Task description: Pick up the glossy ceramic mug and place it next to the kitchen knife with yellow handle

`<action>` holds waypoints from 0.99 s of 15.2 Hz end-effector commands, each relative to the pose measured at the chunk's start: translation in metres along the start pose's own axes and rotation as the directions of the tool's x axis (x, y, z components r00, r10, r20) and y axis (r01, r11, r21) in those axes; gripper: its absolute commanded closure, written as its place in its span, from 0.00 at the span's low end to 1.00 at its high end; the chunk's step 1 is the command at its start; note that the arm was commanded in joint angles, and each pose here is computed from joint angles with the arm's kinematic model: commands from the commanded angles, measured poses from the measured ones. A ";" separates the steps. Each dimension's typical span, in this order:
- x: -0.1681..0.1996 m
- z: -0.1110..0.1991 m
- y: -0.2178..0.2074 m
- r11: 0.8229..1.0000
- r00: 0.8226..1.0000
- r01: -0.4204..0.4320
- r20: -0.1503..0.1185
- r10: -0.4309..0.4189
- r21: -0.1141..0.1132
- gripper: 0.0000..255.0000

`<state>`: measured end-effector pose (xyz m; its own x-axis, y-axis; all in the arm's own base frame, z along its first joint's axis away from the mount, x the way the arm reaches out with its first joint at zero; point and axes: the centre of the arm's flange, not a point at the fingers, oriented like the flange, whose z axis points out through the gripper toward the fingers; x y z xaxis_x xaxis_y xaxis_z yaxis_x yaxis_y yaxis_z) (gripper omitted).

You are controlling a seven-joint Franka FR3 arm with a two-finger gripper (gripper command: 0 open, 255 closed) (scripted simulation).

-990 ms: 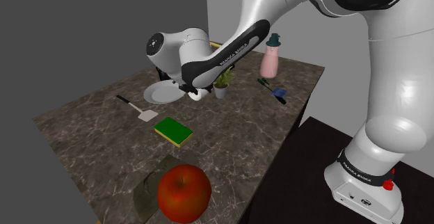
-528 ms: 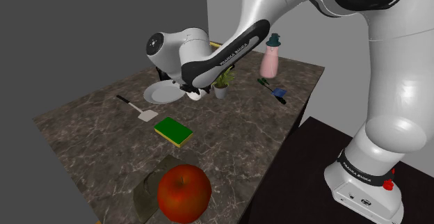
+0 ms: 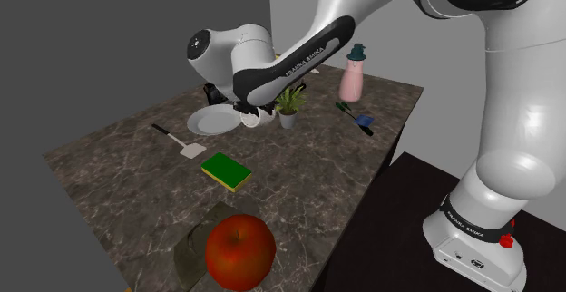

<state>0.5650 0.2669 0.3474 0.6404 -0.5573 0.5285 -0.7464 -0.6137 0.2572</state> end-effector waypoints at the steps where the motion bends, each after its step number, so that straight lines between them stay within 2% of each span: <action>1: 0.005 -0.009 0.004 1.000 1.000 0.000 0.000 0.000 0.000 1.00; 15: 0.044 -0.068 0.023 1.000 1.000 0.000 0.000 0.000 0.000 1.00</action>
<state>0.5644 0.2654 0.4262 0.6405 -0.5573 0.5284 -0.7464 -0.6137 0.2575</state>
